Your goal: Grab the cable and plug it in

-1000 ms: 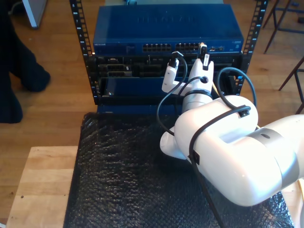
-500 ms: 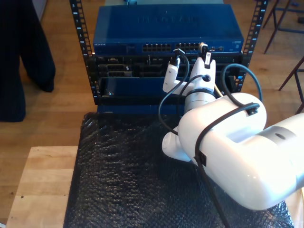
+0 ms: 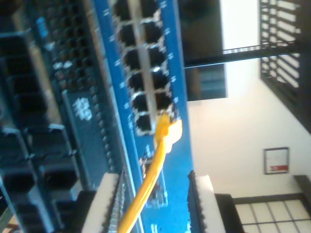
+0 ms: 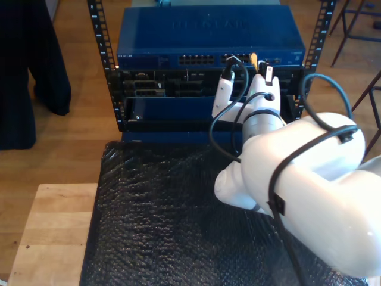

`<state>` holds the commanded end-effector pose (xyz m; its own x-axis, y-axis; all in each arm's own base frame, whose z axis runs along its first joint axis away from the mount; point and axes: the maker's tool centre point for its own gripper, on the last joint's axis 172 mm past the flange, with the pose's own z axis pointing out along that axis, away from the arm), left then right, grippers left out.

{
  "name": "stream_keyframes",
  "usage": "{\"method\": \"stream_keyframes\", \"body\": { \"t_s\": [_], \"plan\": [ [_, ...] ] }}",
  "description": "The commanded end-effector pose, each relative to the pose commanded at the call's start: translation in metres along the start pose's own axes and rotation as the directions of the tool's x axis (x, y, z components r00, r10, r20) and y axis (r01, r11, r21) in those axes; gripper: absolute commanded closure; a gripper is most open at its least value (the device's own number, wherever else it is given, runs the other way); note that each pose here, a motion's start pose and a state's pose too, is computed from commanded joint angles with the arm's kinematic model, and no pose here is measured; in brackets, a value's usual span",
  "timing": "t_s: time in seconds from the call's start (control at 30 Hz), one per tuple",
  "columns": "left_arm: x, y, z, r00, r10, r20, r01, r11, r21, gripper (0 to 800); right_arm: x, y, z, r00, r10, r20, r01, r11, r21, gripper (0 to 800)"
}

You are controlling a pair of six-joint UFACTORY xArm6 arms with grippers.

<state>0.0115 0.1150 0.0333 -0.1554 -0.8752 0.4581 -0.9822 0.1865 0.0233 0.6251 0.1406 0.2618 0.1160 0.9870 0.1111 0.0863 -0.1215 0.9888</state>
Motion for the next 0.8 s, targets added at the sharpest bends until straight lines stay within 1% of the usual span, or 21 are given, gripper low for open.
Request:
{"method": "stream_keyframes", "body": {
  "t_s": [0.1, 0.4, 0.5, 0.67, 0.8],
  "plan": [
    [0.000, 0.000, 0.000, 1.000, 0.000, 0.000, 0.000, 1.000, 0.000, 0, -0.004, -0.001, -0.007, 1.000, 0.000, -0.006, 0.001, 0.999, 0.034, 409],
    [0.000, 0.000, 0.000, 1.000, 0.001, 0.000, -0.001, 1.000, -0.001, 0, -0.022, 0.001, -0.035, 1.000, -0.007, -0.013, 0.008, 0.995, 0.095, 369],
    [0.000, 0.000, 0.000, 1.000, 0.000, 0.000, 0.000, 1.000, 0.000, 0, -0.027, 0.000, -0.044, 1.000, -0.003, -0.018, 0.005, 0.992, 0.129, 328],
    [0.000, 0.000, 0.000, 1.000, 0.000, 0.000, 0.000, 1.000, 0.000, 0, -0.040, -0.004, -0.054, 1.000, 0.005, -0.014, -0.002, 0.984, 0.180, 326],
    [0.000, 0.000, 0.000, 1.000, 0.000, 0.000, 0.000, 1.000, 0.000, 0, -0.055, 0.001, -0.057, 1.000, 0.014, -0.002, -0.013, 0.980, 0.197, 325]
  ]
}}
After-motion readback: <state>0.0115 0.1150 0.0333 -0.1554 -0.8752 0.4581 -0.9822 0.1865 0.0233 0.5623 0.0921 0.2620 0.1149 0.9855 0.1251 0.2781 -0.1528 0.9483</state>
